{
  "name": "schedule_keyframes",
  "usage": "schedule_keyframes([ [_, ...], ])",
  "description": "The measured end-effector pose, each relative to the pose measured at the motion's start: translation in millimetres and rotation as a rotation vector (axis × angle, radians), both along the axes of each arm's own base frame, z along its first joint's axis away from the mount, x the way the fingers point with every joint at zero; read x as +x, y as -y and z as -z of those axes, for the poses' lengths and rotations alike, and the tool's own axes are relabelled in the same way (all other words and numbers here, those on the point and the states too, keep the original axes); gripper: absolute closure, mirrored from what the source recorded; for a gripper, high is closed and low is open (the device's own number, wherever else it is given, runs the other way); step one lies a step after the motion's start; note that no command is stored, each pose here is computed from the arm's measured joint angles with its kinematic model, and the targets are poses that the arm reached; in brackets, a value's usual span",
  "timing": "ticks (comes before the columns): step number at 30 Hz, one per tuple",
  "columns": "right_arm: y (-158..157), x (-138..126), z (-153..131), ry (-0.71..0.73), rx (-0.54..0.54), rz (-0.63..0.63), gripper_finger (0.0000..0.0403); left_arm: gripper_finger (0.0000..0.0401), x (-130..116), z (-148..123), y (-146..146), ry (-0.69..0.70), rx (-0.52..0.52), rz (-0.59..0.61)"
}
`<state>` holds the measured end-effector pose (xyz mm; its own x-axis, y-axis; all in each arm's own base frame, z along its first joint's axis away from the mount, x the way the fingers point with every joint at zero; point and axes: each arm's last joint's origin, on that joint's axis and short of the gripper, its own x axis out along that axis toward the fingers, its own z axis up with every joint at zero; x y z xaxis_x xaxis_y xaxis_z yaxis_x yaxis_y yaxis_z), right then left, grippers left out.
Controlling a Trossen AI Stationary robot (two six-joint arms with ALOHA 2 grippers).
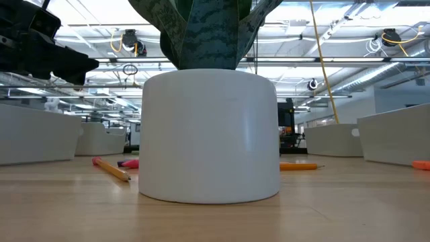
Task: Sort crayons/erasers/pens/pencils in bins
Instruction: Put the blue crayon into the bottom right gray bin
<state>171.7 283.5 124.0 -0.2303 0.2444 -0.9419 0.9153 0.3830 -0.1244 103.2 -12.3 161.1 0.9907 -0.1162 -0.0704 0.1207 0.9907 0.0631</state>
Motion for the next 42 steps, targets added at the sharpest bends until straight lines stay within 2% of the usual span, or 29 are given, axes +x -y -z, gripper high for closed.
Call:
schedule_keyframes([
  [13,2.0,-0.9,3.6,-0.005,-0.017,0.007,0.0375,0.0268,0.0,0.1,0.0,0.000,0.000,0.000],
  [20,4.1,1.5,-6.0,0.036,0.002,0.016,0.0373,0.0268,0.0,0.1,0.0,-0.001,0.000,0.000],
  [27,19.2,9.0,-35.5,0.297,-0.091,0.065,0.0374,0.0268,0.0,0.3,0.0,-0.002,0.000,0.000],
  [30,27.8,14.9,-51.1,0.427,-0.114,0.044,0.0376,0.0268,0.0,0.1,0.0,-0.001,0.000,0.000],
  [33,46.7,24.2,-70.8,0.542,-0.178,0.015,0.0375,0.0268,0.0,0.1,0.0,-0.001,0.000,0.000],
  [36,74.1,29.5,-88.9,0.584,-0.280,-0.031,0.0375,0.0268,0.0,0.2,0.0,-0.001,0.000,0.000],
  [39,106.5,32.1,-108.8,0.577,-0.349,-0.075,0.0375,0.0268,0.0,0.1,0.0,-0.001,0.000,0.000],
  [42,142.8,30.5,-123.5,0.501,-0.423,-0.103,0.0375,0.0268,0.0,0.1,0.0,-0.001,0.000,0.000],
])
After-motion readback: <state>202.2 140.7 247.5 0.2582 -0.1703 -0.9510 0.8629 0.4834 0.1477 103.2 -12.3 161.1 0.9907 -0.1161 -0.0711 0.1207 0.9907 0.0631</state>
